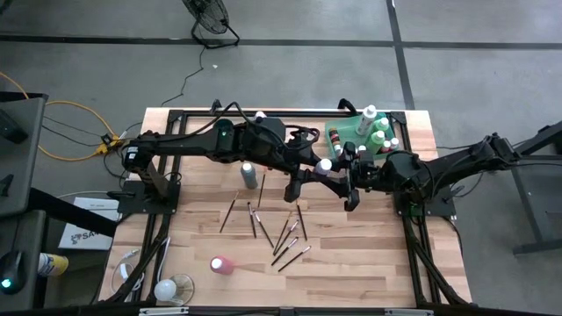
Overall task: Pick & Place Paint Supplies
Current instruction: Put the small purple paint bottle into the green bin
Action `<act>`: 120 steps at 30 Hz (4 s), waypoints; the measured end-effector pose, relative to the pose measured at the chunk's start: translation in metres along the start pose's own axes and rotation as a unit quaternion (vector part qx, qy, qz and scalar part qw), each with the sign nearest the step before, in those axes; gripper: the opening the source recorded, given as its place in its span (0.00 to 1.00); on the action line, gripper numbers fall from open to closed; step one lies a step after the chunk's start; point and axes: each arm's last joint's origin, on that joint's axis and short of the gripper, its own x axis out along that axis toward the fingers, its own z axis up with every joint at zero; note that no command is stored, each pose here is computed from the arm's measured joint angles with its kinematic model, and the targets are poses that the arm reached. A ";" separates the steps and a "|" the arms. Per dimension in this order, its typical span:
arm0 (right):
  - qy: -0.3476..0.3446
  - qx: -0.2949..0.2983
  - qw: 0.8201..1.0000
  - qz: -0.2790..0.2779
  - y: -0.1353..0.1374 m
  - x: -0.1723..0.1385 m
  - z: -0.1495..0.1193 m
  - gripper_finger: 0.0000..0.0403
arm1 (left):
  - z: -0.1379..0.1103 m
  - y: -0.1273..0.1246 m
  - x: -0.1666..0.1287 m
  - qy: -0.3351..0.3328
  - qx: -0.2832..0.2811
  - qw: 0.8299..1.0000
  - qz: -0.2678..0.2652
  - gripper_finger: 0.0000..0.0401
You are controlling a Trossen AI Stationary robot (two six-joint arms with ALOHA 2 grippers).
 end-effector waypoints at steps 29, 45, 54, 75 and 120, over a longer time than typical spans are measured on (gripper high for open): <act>0.184 0.018 0.978 0.101 0.002 -0.012 -0.027 0.66 | -0.001 0.000 -0.003 0.011 -0.007 1.000 0.003 0.29; 0.046 -0.006 0.998 0.037 -0.006 -0.055 0.036 0.57 | -0.008 0.002 -0.004 0.052 -0.014 0.998 0.015 0.29; 0.153 -0.080 0.985 -0.012 0.010 -0.051 0.102 0.57 | -0.012 0.003 -0.005 0.072 -0.018 0.997 0.039 0.29; 0.306 -0.247 0.919 -0.027 0.033 0.040 0.103 0.57 | -0.025 0.006 -0.008 0.141 0.006 0.986 0.084 0.29; 0.339 -0.169 0.924 -0.054 0.021 0.054 0.091 0.28 | -0.035 0.006 -0.011 0.197 0.064 0.976 0.074 0.41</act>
